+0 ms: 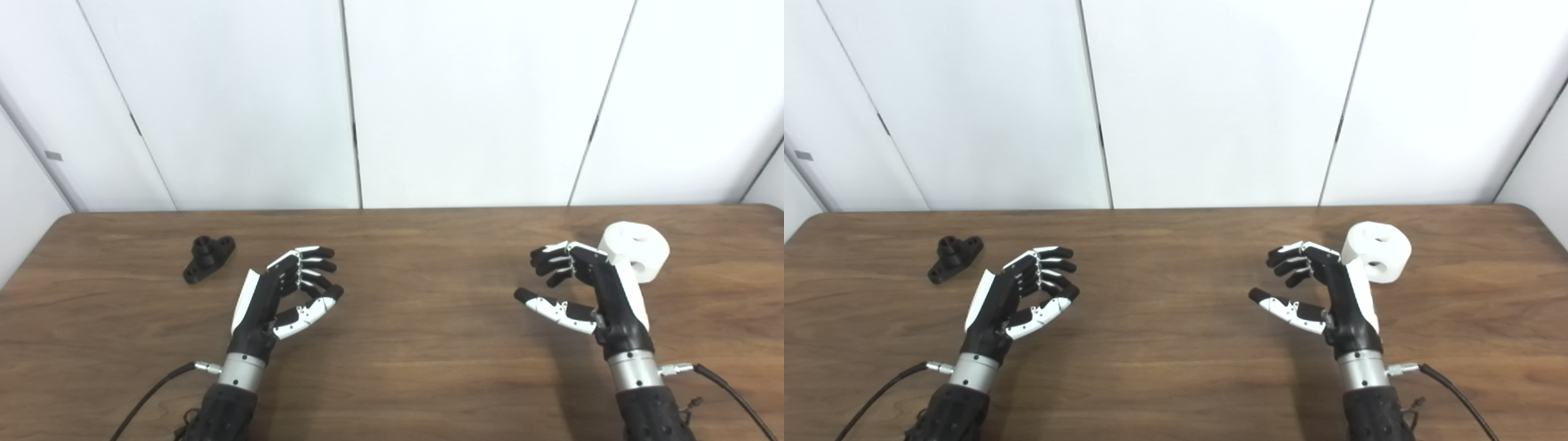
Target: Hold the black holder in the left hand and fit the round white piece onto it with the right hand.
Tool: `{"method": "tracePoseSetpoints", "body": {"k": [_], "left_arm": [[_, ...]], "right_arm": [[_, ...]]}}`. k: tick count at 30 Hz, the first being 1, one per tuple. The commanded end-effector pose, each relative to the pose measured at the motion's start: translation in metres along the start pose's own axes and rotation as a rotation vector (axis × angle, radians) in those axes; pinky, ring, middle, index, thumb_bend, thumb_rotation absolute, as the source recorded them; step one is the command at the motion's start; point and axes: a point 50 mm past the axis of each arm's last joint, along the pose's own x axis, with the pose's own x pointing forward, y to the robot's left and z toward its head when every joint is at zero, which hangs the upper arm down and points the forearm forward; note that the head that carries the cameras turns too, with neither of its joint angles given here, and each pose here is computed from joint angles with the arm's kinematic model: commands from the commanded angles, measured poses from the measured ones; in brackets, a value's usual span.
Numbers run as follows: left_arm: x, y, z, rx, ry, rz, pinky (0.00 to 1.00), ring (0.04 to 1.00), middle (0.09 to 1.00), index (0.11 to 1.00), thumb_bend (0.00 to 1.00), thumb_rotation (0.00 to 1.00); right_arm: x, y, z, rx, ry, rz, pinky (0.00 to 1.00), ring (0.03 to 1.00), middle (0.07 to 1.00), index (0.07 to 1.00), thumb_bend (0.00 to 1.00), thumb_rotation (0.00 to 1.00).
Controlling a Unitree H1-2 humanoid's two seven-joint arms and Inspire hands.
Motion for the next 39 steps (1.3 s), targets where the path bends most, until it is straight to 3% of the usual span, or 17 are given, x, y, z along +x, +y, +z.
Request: {"method": "tracePoseSetpoints", "body": {"k": [1,16,24,29,39], "left_arm": [[0.015,0.006,0.016,0.009,-0.082,0.012,0.45,0.556,0.648,0.685,0.61,0.19],[0.015,0.006,0.018,0.011,-0.089,0.015,0.43,0.545,0.647,0.688,0.6,0.19],[0.017,-0.017,0.02,-0.023,-0.058,0.016,0.43,0.54,0.647,0.684,0.62,0.19],[0.018,-0.03,0.018,-0.028,-0.047,0.005,0.47,0.578,0.66,0.688,0.6,0.15],[0.019,-0.035,0.02,0.017,-0.045,0.031,0.5,0.586,0.665,0.68,0.6,0.14]], "right_arm": [[0.012,-0.005,0.017,0.012,-0.088,-0.034,0.43,0.546,0.627,0.497,0.5,0.14],[0.011,-0.007,0.017,0.008,-0.084,-0.039,0.43,0.546,0.625,0.497,0.5,0.14],[0.009,-0.025,0.007,-0.01,-0.09,-0.044,0.42,0.536,0.624,0.496,0.5,0.13],[0.005,-0.036,-0.001,0.008,-0.052,-0.055,0.42,0.538,0.63,0.496,0.5,0.13],[0.003,-0.04,0.003,0.028,-0.029,-0.046,0.47,0.565,0.649,0.496,0.5,0.13]]}}
